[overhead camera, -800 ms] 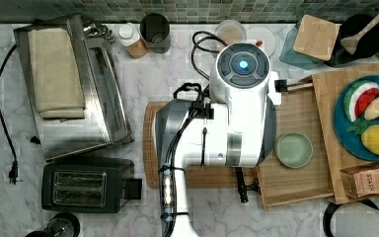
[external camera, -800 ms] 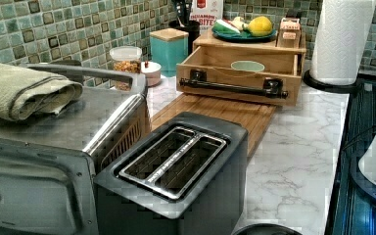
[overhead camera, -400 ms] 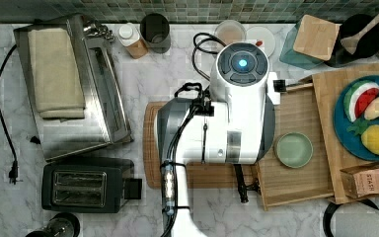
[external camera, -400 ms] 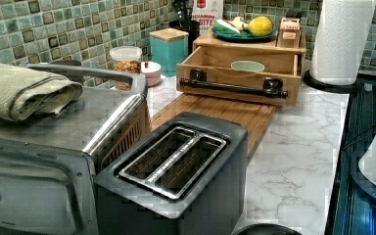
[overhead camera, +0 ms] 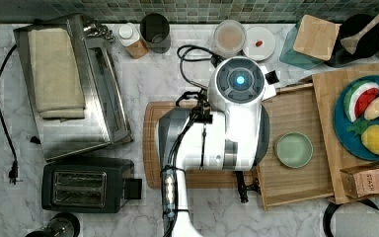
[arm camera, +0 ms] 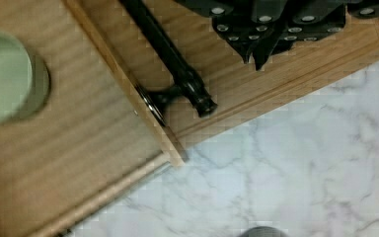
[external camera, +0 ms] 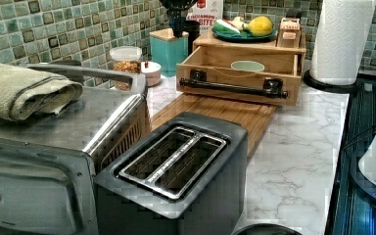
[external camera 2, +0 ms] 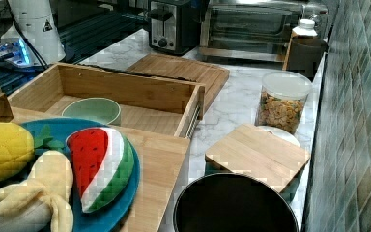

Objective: Close the drawer.

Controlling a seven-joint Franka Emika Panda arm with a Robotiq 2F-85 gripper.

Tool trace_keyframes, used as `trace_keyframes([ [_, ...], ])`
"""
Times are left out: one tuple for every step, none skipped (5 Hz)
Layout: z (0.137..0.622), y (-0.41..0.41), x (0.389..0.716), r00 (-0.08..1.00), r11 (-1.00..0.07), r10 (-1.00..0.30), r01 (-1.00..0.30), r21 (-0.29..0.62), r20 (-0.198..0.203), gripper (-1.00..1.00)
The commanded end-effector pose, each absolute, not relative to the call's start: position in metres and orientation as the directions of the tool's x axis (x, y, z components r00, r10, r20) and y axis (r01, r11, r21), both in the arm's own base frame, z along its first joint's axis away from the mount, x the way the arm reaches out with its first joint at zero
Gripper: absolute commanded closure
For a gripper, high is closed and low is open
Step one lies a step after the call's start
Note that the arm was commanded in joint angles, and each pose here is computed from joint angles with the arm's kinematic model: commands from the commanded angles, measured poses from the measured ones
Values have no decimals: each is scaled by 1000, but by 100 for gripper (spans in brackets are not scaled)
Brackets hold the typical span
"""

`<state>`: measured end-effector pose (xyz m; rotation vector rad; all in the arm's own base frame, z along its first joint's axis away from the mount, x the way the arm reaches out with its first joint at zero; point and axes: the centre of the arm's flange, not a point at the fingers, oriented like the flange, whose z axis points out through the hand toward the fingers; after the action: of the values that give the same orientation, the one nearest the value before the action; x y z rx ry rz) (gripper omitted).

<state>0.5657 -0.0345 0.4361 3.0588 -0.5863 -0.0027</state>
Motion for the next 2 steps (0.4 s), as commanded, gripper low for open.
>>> trace_keyframes([
  [420, 37, 516, 998, -999, 25, 27, -39, 65, 100],
  [393, 29, 504, 993, -992, 120, 121, -39, 18, 100],
])
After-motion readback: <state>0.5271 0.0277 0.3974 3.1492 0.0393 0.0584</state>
